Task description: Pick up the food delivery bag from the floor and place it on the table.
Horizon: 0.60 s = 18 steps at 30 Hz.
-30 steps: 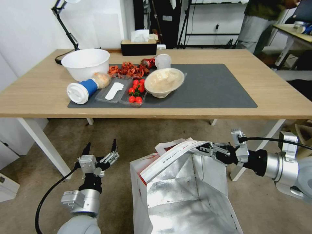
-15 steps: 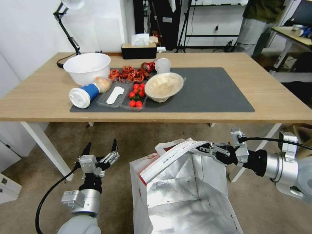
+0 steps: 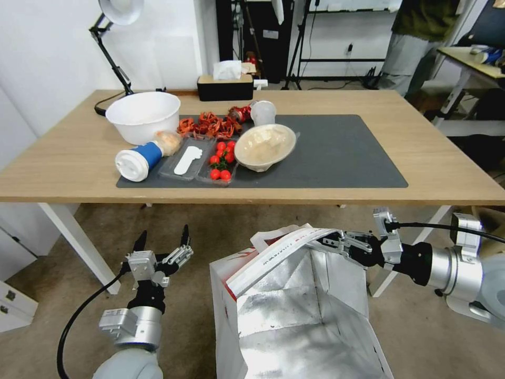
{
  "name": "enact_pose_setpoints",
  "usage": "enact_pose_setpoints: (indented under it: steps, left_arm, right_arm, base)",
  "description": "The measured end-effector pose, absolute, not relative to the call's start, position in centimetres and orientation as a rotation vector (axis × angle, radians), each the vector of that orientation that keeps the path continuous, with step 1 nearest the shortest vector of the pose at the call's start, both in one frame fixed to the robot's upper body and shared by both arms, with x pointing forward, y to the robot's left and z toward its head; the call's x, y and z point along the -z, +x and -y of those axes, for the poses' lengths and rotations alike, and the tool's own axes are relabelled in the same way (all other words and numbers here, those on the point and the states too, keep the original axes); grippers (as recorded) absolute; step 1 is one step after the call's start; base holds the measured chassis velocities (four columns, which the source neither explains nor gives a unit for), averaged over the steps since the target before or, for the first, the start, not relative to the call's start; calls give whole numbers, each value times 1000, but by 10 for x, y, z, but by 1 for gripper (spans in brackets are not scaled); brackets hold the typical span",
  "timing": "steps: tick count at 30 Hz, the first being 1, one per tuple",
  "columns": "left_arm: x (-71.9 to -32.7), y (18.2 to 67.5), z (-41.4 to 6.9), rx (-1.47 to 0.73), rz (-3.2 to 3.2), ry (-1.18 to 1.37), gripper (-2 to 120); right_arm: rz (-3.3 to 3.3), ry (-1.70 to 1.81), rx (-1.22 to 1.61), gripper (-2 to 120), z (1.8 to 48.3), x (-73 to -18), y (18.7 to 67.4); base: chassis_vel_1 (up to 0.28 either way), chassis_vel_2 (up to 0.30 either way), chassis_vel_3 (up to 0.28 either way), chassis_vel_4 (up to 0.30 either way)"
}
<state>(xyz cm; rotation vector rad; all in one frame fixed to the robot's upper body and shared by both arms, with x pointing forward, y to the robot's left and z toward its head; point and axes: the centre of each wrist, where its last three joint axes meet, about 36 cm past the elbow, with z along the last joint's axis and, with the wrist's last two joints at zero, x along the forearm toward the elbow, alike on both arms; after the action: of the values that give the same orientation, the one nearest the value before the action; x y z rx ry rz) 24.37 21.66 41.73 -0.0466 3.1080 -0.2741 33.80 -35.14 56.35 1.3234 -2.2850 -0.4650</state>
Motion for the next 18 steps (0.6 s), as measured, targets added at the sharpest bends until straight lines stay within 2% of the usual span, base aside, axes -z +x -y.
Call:
enact_pose_setpoints:
  steps: [18]
  left_arm:
    - [-418, 244, -216, 276, -3106, -43, 100]
  right_arm:
    - [2288, 1323, 463, 0, 352, -563, 338]
  base:
    - [0, 0, 0, 0]
